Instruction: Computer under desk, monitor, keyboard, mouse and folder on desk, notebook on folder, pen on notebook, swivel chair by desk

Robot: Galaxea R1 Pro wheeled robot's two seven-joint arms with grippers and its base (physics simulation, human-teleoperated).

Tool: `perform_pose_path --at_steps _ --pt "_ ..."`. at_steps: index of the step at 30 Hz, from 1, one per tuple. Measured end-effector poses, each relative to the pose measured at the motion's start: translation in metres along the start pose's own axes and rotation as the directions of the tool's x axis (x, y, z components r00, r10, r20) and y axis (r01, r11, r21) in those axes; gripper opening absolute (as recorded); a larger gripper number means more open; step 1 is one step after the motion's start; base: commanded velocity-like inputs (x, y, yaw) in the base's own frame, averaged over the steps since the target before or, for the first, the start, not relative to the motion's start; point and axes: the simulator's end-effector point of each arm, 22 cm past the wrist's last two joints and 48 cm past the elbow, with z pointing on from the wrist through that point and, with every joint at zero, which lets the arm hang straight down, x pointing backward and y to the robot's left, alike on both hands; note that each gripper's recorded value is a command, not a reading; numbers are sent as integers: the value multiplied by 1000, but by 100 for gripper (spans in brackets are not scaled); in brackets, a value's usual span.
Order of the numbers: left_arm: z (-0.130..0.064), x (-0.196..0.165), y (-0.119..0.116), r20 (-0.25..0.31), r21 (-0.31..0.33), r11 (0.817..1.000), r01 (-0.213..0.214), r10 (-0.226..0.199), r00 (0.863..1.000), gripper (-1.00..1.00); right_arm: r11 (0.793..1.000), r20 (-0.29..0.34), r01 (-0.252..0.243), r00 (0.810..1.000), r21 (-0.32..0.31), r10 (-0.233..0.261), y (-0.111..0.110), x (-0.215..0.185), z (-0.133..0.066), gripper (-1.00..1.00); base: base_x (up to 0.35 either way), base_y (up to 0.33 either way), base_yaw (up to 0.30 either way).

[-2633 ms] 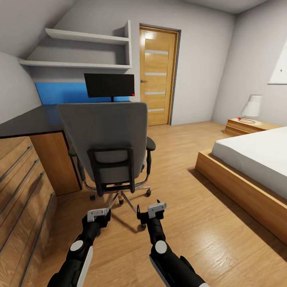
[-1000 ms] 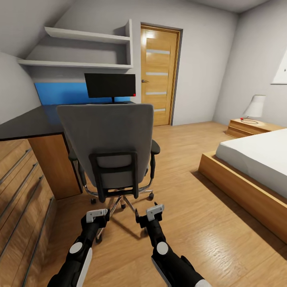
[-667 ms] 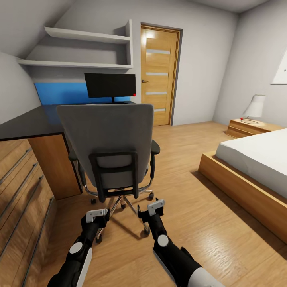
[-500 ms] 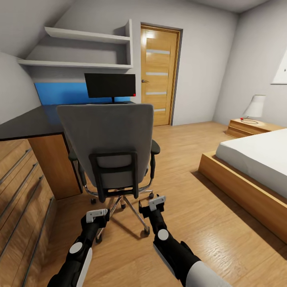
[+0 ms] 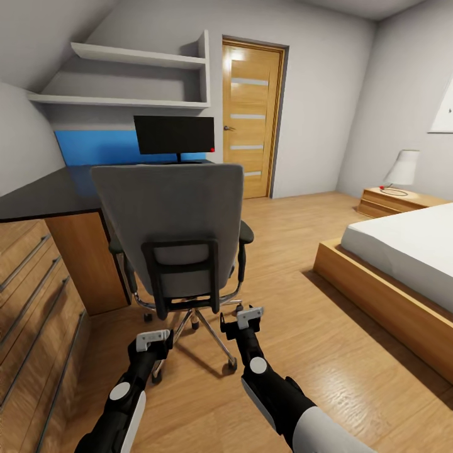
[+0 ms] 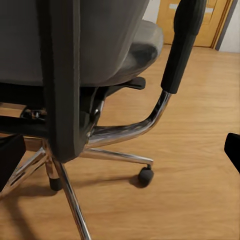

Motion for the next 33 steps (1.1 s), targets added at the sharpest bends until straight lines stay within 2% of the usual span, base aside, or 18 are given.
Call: perform_pose_path --at_steps 8,19,29,33 --pt "0 0 0 0 0 1000 0 0 1000 100 1000 -8 1 1000 1 -1 -1 5 -1 100 0 146 0" --pt "0 4 -1 -9 -2 1000 1 -1 1000 100 1000 -12 1 1000 1 -1 -1 8 -1 100 0 23 0" --pt "-1 25 -7 -53 3 1000 8 -8 999 100 1000 -12 2 1000 -1 -2 0 8 -1 100 0 1 0" --pt "-1 27 -4 -57 -18 1000 10 -11 998 100 1000 -12 2 1000 -1 -2 0 8 -1 100 0 0 0"
